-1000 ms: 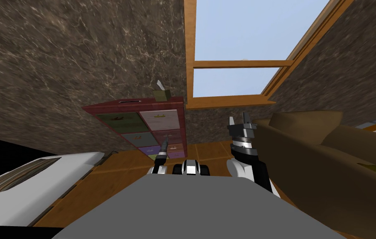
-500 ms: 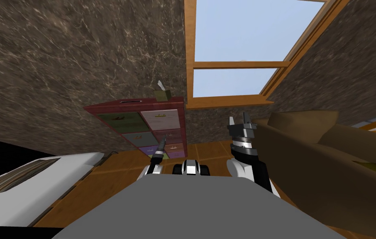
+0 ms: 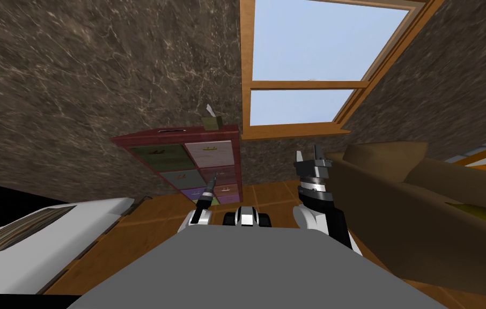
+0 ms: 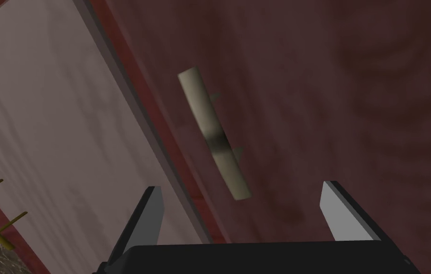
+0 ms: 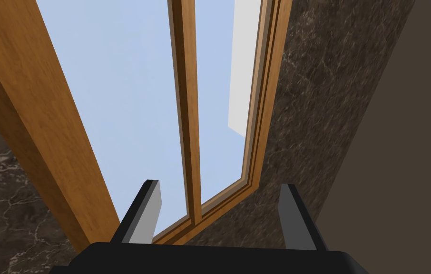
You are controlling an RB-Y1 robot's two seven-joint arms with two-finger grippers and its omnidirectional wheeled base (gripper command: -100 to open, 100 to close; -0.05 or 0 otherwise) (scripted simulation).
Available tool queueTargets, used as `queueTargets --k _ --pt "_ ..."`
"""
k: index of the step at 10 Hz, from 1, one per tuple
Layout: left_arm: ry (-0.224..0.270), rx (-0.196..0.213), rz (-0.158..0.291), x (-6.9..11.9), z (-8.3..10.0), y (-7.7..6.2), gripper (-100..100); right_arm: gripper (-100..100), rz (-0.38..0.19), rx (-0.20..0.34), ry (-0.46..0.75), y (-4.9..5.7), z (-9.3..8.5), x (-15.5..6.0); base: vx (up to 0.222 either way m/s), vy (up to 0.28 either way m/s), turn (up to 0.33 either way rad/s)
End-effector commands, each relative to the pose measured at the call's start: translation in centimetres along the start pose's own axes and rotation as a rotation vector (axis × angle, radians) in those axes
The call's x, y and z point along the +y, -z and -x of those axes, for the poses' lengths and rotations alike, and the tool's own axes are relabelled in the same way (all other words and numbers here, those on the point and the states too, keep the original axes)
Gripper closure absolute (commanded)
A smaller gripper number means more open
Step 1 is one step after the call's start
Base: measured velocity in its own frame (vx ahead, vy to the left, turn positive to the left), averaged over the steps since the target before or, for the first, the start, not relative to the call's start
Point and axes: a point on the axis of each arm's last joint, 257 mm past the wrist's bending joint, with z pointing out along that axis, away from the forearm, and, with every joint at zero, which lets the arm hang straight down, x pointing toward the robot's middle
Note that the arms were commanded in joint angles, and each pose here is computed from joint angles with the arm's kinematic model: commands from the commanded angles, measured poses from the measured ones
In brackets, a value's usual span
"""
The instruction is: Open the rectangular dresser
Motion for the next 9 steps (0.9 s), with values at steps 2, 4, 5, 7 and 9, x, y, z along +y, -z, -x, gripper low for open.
queueTargets --k 2,4,5,7,9 --pt "0.004 0.012 0.018 -0.5 -0.1 -1.0 -100 0 0.000 0.000 0.000 0.0 0.0 0.0 -0.034 0.028 -0.032" --pt "0.016 0.012 0.029 -0.6 -0.4 -1.5 -100 0 0.000 0.000 0.000 0.0 0.0 0.0 -0.032 0.032 -0.022" --pt "0.036 0.008 0.039 -0.8 -0.8 -1.8 -100 0 0.000 0.000 0.000 0.0 0.0 0.0 -0.023 0.029 -0.027" --pt "0.043 0.005 0.039 -0.8 -0.9 -1.9 -100 0 0.000 0.000 0.000 0.0 0.0 0.0 -0.019 0.015 -0.016" --pt "0.045 0.003 0.039 -1.2 -0.8 -2.2 -100 0 0.000 0.000 0.000 0.0 0.0 0.0 0.055 0.003 -0.016"
